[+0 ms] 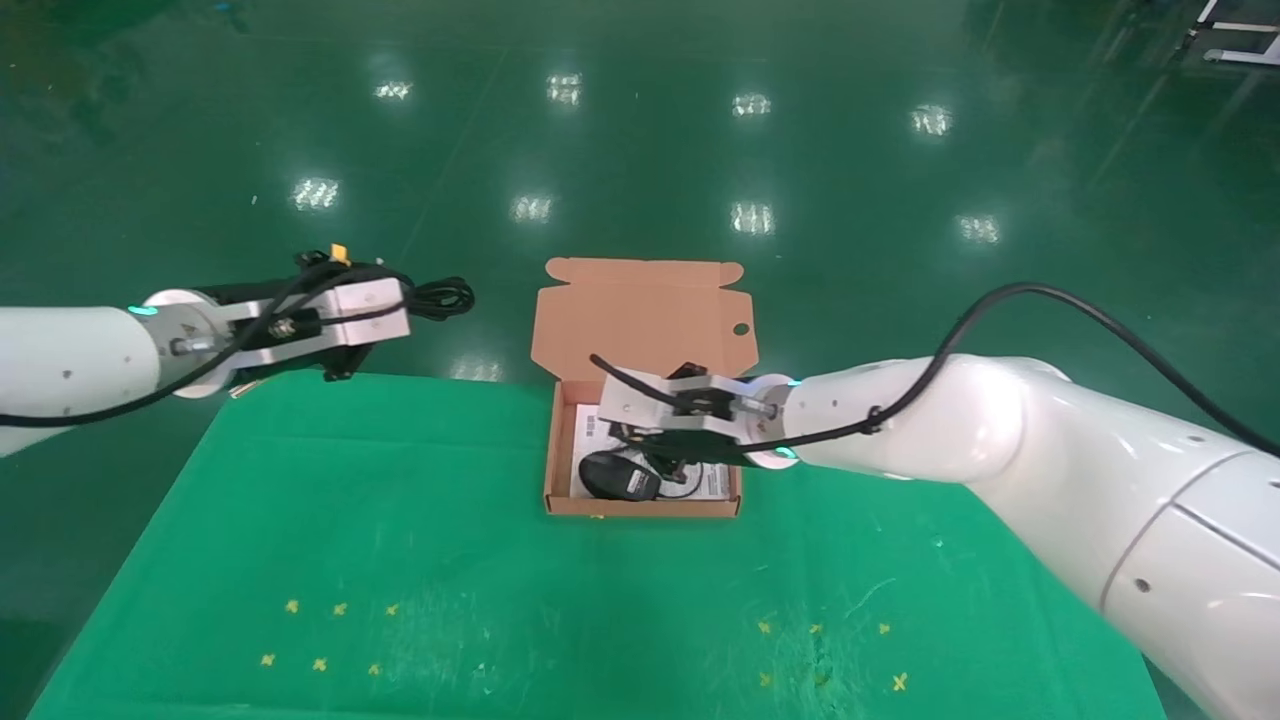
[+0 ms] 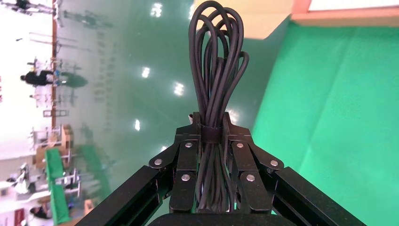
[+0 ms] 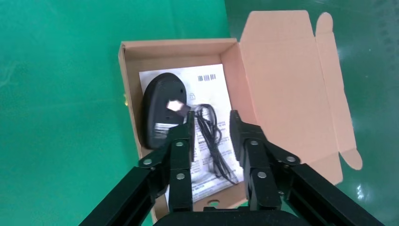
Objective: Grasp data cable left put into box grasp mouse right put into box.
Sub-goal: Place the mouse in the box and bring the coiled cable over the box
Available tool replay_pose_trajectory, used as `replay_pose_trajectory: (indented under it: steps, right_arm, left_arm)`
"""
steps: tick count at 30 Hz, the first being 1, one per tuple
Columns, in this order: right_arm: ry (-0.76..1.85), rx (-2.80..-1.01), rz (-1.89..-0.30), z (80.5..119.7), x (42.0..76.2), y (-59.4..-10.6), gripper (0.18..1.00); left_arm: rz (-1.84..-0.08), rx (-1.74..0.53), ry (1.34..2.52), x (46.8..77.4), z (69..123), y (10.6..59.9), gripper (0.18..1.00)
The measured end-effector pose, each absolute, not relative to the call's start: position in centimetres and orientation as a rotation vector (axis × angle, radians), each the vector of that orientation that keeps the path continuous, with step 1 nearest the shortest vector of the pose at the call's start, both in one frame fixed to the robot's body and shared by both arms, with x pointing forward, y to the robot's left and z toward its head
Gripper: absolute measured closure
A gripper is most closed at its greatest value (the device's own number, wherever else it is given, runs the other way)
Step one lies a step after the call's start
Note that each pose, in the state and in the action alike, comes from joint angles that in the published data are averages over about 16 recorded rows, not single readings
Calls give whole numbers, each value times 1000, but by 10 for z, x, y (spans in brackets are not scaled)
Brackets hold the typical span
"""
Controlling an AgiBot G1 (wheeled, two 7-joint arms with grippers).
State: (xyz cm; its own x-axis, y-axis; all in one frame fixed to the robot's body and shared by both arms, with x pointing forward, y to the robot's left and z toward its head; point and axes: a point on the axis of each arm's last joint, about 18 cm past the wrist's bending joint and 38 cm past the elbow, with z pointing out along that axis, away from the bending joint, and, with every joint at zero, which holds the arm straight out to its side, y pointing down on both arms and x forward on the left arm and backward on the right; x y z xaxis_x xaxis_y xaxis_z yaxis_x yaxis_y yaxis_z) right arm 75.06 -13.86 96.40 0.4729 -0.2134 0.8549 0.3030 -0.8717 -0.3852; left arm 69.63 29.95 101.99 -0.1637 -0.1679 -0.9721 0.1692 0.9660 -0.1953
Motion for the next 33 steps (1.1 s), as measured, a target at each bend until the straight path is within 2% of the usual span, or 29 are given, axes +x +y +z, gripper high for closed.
replay_pose_trajectory:
  steps: [7, 16, 23, 33]
  right_arm:
    - [-41, -2226, -1445, 977, 748, -170, 782]
    - [12, -2227, -1523, 997, 735, -224, 592]
    - [48, -2242, -1564, 1008, 714, -264, 440]
    - [107, -2261, -1616, 1018, 674, -307, 275]
  left_arm:
    - [-336, 47, 1732, 703, 999, 276, 927]
    - [-400, 110, 1738, 718, 969, 233, 927]
    - [-433, 155, 1728, 736, 950, 194, 927]
    - [-439, 223, 1728, 757, 921, 143, 927]
